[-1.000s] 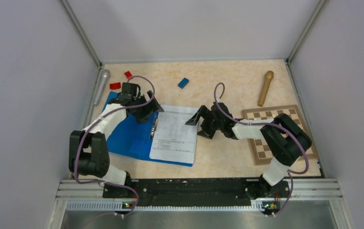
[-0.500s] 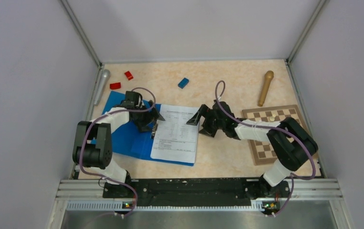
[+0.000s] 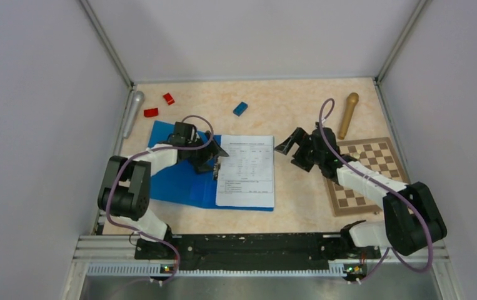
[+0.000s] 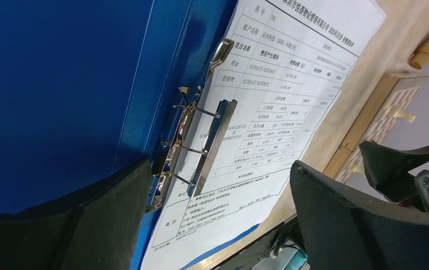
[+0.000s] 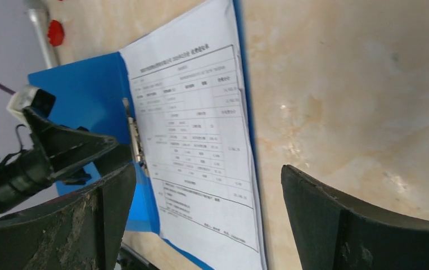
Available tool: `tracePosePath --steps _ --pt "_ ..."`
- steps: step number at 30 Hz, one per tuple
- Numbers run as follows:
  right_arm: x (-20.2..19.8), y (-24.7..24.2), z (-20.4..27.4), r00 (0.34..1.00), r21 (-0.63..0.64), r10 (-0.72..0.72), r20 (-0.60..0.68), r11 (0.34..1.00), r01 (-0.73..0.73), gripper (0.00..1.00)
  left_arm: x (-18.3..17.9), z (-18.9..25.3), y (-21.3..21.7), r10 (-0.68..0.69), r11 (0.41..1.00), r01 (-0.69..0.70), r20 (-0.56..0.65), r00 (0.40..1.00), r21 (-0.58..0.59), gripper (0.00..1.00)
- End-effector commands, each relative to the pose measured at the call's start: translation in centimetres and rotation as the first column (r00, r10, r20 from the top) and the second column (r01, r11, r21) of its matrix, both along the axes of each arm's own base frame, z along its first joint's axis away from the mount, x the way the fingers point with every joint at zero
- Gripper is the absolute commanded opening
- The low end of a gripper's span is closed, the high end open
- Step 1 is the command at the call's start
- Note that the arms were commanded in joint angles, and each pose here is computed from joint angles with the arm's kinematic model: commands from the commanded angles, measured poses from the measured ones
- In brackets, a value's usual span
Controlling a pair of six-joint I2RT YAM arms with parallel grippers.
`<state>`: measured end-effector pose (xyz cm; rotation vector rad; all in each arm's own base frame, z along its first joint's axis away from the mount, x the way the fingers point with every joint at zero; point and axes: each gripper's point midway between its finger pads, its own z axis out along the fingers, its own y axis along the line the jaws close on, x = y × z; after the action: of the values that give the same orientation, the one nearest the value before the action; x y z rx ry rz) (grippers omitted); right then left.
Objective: Put the files into the folder
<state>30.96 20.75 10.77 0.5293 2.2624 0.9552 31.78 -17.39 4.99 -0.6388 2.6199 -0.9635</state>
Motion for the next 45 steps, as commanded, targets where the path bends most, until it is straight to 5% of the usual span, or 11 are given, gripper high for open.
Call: tracePosePath --steps 1,10,19,33,45 --pt "-0.5 -1.3 -1.0 0.999 -0.099 0.048 -0.009 0.994 -0.049 0.99 -0.2 0.6 -1.4 -0.012 1.0 0.012 0.01 1.0 0.021 0.97" --pt "-0.8 -1.1 -2.9 0.993 -0.131 0.097 -0.062 0.986 -0.104 0.99 2.1 6.2 1.8 0.025 0.956 -0.077 0.181 0.983 0.284 0.96" --pt "-0.2 -0.4 -3.1 0.991 -0.121 0.112 -0.072 0.985 -0.121 0.98 5.9 2.5 2.8 -0.038 0.848 0.006 0.05 0.998 0.53 0.59" --pt "-0.8 -0.6 -3.4 0.99 -0.115 0.113 -0.085 0.986 -0.122 0.98 6.6 -0.7 0.0 -0.144 0.812 0.132 -0.024 0.989 0.568 0.44" --pt "-0.9 -0.3 -3.6 0.989 -0.101 0.121 -0.079 0.986 -0.129 0.98 6.7 -1.8 0.9 -0.156 0.722 0.157 -0.062 0.986 0.674 0.42"
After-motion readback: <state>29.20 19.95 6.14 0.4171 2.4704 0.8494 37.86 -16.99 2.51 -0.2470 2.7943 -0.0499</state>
